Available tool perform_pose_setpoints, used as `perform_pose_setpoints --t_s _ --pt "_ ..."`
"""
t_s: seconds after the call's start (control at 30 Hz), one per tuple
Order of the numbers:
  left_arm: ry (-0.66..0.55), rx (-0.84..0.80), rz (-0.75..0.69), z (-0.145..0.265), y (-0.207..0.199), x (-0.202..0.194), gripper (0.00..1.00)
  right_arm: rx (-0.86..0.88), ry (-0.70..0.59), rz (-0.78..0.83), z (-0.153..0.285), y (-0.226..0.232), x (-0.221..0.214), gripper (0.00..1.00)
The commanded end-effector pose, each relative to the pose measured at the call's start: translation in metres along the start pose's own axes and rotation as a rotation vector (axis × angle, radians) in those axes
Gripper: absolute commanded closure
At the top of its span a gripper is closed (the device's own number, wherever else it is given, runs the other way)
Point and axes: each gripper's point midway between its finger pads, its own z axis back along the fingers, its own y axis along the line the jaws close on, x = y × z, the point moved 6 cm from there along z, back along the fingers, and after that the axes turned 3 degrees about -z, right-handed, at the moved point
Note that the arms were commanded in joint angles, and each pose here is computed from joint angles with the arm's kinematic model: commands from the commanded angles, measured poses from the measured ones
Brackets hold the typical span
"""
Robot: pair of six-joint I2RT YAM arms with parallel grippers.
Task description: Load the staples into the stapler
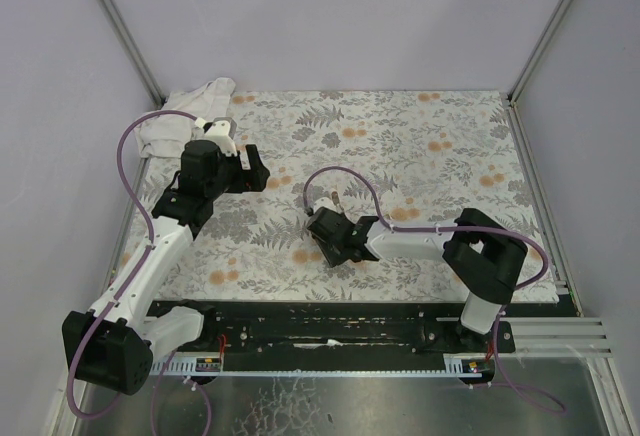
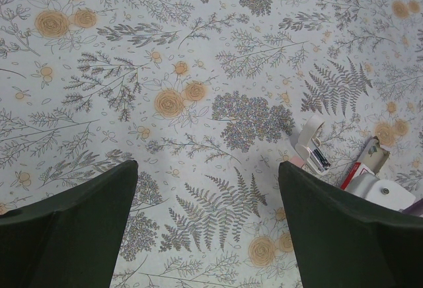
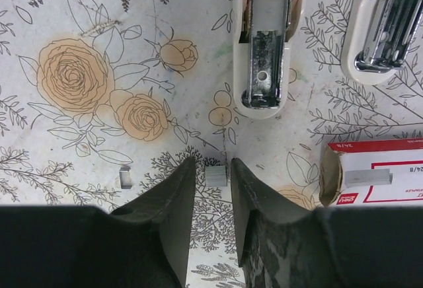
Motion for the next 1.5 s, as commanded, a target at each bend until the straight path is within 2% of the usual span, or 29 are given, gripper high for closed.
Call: perform_pose_setpoints --t_s 0.0,0.23,0.5,0.73,1.1,1.3,1.47 --pt "-0.014 0.002 0.002 0.000 0.002 0.003 0.14 -0.019 -0.044 0.003 0.001 0.006 0.011 0.66" --pt "-0.017 0.000 0.001 0.000 0.002 0.004 0.14 -0.041 -0.041 0.025 -0.001 0.007 0.007 0.71" --pt "-0.019 0.000 0.001 0.000 0.002 0.004 0.14 -0.076 -0.045 0.054 0.003 0.003 0.005 0.72" --pt "-0.022 0.001 0.001 0.001 0.001 0.005 0.14 -0.051 -0.053 0.034 0.006 0.007 0.007 0.76" --pt "-0.022 0.010 0.001 0.001 0.003 0.004 0.14 -0.004 -0.217 0.045 0.044 -0.007 0.058 0.79" --pt "-0.017 0.014 0.002 0.000 0.003 0.004 0.14 0.067 -0.274 0.061 0.039 -0.030 0.077 0.79" --pt "-0.011 0.016 0.003 -0.002 0.004 0.003 0.14 0.084 -0.280 0.071 0.032 -0.028 0.085 0.79"
